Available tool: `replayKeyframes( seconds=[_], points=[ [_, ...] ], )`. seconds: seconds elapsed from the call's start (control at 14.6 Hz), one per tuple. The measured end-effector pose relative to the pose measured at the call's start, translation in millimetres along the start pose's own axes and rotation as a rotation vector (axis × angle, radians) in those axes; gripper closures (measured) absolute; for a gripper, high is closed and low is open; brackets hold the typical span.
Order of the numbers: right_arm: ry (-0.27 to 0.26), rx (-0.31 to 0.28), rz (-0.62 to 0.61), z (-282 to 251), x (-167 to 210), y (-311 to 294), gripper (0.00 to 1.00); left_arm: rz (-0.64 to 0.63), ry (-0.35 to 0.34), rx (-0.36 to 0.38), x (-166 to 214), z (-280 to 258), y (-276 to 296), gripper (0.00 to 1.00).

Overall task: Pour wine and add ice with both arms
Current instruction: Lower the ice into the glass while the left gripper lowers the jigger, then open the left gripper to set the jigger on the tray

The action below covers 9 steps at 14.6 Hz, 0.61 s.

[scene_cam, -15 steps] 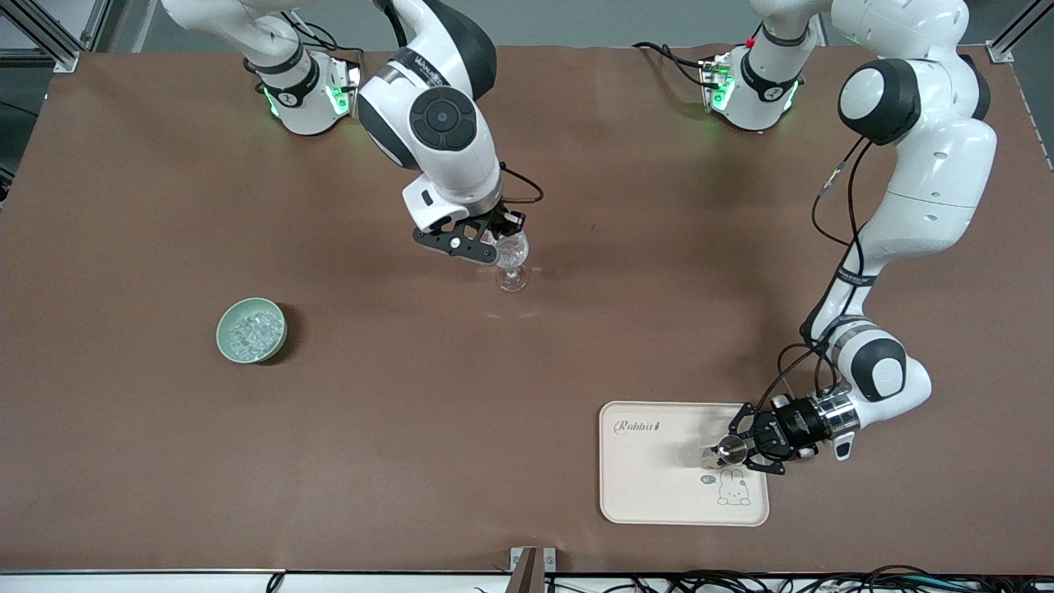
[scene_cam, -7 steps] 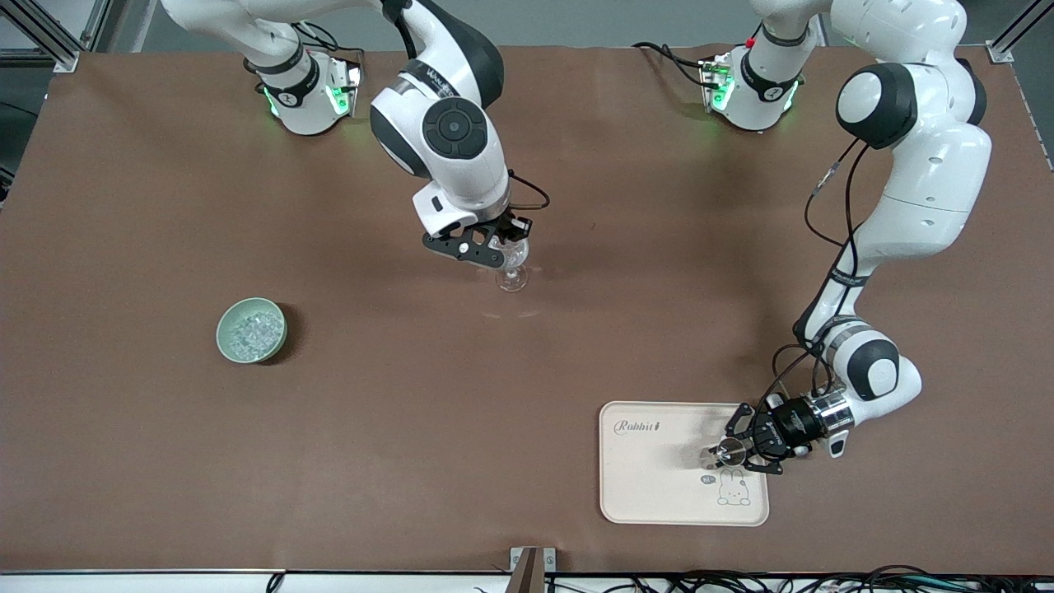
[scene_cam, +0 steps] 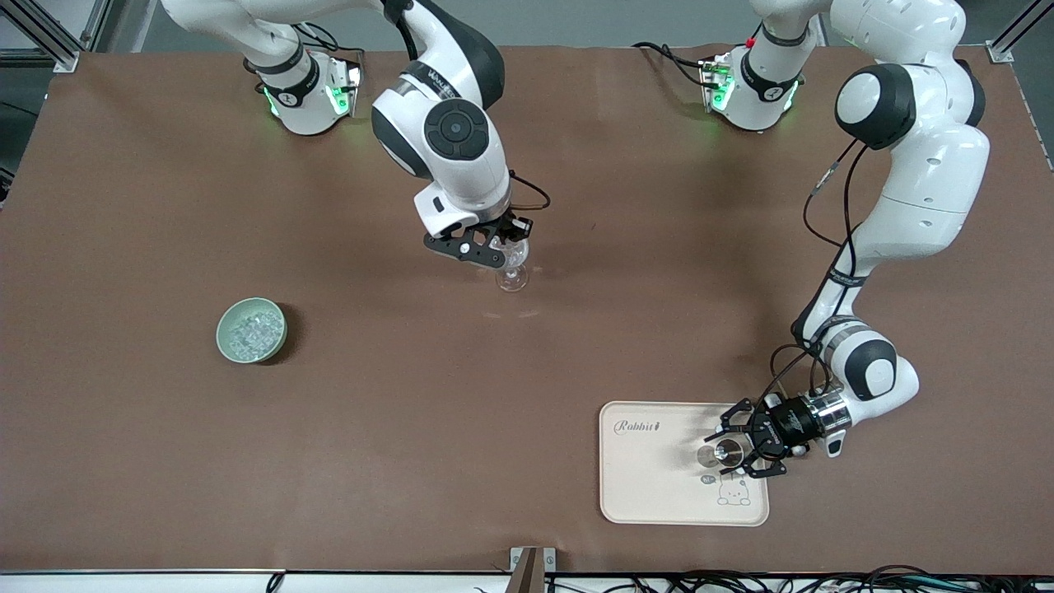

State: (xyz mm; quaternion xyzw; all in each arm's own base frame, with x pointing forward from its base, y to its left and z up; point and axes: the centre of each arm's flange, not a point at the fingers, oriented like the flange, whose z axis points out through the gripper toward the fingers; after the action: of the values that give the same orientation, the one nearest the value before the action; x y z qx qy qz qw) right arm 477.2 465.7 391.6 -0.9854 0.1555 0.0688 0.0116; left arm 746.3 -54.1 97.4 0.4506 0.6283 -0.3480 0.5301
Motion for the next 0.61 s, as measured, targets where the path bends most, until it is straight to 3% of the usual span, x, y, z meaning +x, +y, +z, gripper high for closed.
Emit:
replayKeyframes(
  seconds=[0.27,0.48,0.61],
  points=[
    [-0.003,0.0,-0.001,4,0,-1,0.74,0.108,0.055,0.039,-22,-9,12,0.0],
    [0.0,0.004,0.0,2,0,-2,0.74,0.217,0.161,0.116,-55,-44,32,0.0],
    [0.001,0.006,0.0,1,1,-2,0.65,0.248,0.247,0.202,-87,-60,37,0.0]
  ],
)
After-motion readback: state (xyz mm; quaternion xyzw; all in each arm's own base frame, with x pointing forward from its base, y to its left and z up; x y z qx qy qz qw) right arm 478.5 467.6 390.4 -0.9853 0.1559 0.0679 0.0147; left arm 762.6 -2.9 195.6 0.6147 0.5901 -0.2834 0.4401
